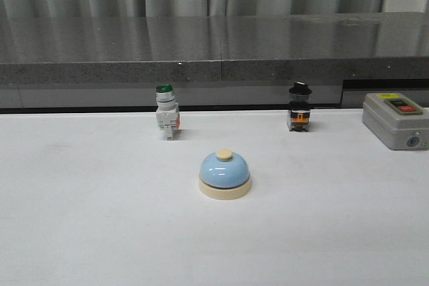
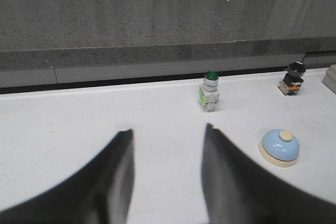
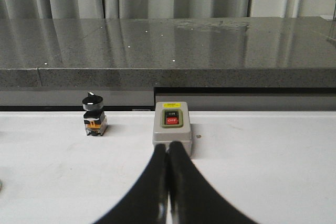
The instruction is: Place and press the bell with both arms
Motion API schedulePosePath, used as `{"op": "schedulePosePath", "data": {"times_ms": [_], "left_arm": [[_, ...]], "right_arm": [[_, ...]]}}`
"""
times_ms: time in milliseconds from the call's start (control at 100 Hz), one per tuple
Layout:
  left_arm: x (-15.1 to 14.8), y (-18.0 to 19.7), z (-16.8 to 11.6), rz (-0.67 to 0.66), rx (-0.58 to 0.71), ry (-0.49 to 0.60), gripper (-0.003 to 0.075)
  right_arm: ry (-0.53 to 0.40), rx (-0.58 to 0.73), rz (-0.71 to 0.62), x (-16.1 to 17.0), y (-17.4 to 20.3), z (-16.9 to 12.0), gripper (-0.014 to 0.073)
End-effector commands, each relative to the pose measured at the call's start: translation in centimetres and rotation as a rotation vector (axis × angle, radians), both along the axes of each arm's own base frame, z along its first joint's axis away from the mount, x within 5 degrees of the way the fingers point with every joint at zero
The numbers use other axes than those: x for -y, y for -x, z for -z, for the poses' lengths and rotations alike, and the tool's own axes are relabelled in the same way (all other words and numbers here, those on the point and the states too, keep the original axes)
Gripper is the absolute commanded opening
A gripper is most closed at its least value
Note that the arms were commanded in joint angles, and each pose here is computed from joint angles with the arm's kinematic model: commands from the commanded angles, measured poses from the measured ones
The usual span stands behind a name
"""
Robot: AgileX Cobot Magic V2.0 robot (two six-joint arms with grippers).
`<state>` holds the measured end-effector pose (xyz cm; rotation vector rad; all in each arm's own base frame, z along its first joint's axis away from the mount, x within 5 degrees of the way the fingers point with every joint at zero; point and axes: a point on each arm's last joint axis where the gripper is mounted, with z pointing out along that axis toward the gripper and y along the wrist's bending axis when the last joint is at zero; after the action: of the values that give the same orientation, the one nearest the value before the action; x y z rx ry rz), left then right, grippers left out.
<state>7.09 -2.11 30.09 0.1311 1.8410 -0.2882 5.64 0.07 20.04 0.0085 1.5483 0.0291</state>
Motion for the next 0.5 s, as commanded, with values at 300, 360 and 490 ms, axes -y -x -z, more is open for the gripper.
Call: {"op": "schedulePosePath", "data": {"times_ms": [300,360,490], "left_arm": [[-0.03,-0.14,-1.41,-0.011,0.081,0.038,-0.002],[-0.03,-0.14,-1.41,-0.011,0.081,0.038,-0.002],[-0.03,-0.15,-1.45,-0.012,0.085,0.039,-0.002]], "right_arm": [[0.012,0.11,0.006,0.03,0.26,-1.31,-0.006],[0.012,0.11,0.006,0.03,0.26,-1.31,-0.006],[0.012,0.11,0.006,0.03,0.26,-1.31,-0.006]]}}
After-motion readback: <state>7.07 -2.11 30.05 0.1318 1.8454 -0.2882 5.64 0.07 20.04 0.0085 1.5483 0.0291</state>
